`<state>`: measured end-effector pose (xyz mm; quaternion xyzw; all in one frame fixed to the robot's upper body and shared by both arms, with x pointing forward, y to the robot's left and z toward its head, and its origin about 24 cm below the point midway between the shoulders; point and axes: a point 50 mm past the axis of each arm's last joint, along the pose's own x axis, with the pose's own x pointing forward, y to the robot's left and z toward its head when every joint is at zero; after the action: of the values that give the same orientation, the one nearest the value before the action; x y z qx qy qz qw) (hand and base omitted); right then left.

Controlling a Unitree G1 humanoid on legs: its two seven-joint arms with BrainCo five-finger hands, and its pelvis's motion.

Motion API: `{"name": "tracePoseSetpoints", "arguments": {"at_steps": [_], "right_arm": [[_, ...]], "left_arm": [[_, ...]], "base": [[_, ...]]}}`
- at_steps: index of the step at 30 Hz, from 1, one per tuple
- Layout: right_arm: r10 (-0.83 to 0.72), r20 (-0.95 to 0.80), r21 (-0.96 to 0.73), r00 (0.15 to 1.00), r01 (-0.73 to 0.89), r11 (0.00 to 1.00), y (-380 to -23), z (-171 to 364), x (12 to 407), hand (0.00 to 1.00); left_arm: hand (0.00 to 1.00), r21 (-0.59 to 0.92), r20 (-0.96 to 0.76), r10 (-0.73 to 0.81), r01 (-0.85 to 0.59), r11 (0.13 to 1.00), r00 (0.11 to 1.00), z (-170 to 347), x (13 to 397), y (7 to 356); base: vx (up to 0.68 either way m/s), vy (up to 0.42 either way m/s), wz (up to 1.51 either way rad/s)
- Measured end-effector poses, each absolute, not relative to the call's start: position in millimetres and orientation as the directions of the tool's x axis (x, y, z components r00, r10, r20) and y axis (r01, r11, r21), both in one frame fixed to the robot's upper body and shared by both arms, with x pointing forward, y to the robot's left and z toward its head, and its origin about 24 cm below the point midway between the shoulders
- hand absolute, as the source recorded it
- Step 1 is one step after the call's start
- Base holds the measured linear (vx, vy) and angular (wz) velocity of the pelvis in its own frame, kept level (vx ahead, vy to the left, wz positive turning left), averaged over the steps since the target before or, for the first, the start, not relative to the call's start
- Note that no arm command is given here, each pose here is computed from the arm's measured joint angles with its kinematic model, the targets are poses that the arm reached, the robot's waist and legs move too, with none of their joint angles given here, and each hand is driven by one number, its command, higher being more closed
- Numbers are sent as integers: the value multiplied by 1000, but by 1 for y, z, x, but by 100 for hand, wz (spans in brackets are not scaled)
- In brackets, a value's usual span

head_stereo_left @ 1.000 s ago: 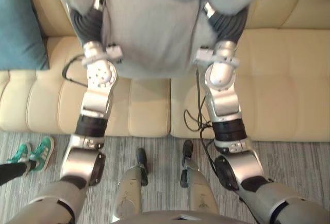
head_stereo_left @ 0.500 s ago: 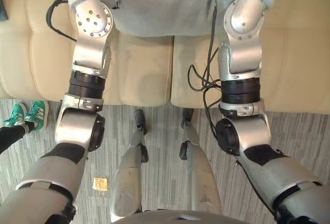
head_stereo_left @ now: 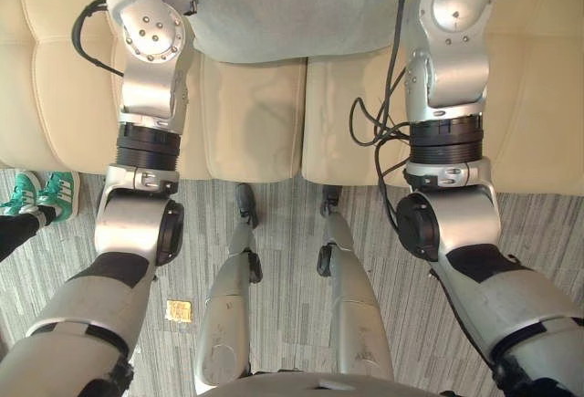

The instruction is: Pick up cushions and gather them together orderly.

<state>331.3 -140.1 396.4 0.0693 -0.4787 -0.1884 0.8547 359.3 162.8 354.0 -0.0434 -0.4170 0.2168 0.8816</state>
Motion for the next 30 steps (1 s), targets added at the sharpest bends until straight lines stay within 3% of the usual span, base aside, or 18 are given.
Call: {"name": "tracePoseSetpoints", "arguments": {"at_steps": [8, 13, 17, 23, 30], "right_arm": [[-386, 791, 341, 475, 181, 922, -150, 425, 328, 0], [-410, 774, 361, 482, 195, 912, -182, 434, 328, 0], [-433, 787, 369, 440, 227, 901, -209, 441, 320, 0], [-447, 766, 347, 461, 288, 892, -235, 421, 324, 0], [-427, 734, 302, 529, 309, 902, -242, 390, 335, 0]], "left_arm": [[0, -226, 703, 406, -358, 906, 583, 362, 365, 179], [0, -174, 689, 389, -382, 908, 612, 364, 370, 200], [0, -145, 706, 400, -434, 889, 584, 372, 363, 223], [0, -147, 695, 447, -498, 855, 563, 373, 355, 262], [0, -143, 629, 490, -531, 835, 603, 335, 356, 282]], "base": [[-9, -15, 2], [-2, -6, 0], [0, 0, 0], [-9, -14, -4], [-6, -7, -7]]}}
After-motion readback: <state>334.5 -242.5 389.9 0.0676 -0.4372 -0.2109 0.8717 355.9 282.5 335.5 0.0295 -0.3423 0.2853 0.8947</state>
